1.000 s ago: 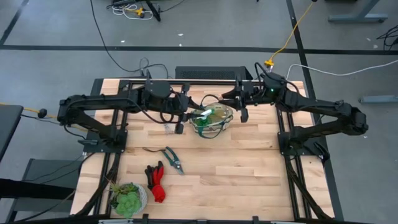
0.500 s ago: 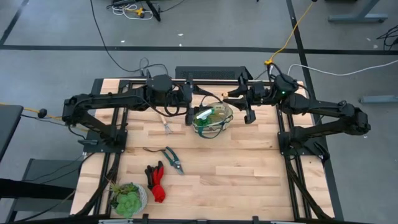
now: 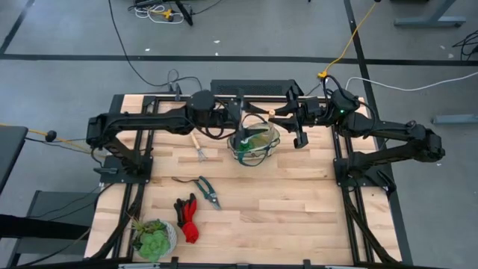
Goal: Pick & Place Garden tools in Gardening bag
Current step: Put the bottom brown hand rake into the gardening bag
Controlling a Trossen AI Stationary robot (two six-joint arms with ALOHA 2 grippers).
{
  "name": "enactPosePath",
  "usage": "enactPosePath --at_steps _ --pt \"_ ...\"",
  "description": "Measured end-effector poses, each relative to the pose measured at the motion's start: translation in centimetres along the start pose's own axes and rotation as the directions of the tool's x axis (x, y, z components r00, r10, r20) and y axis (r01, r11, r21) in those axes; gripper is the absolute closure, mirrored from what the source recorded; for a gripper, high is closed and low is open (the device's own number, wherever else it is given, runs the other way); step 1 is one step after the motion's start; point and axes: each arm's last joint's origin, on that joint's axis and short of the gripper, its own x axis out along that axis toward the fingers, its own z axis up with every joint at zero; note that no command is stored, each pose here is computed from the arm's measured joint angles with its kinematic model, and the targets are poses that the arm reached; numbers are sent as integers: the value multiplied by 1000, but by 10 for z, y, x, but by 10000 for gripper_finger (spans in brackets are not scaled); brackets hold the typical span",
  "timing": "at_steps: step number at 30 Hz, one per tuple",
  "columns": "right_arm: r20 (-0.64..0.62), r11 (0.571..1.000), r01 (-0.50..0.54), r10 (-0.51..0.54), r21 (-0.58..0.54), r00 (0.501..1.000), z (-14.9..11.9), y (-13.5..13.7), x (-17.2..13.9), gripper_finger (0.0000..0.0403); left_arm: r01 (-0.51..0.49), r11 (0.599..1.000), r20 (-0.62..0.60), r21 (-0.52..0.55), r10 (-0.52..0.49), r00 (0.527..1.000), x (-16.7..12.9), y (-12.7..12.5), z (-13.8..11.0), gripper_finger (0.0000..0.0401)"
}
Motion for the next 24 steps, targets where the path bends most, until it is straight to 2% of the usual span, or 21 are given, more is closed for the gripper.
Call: enactPosePath --at_steps 6,19,24 --pt "-5 1000 0 0 -1 1000 -1 0 0 330 19 999 59 -34 -17 998 8 -1 -5 144" --pt "-20 1000 -1 1 5 1000 -2 0 0 330 7 998 55 -67 -3 999 19 -1 -19 144" --pt "-25 1000 -2 2 8 1000 -3 0 0 330 -2 997 109 -76 10 994 25 -1 -22 145"
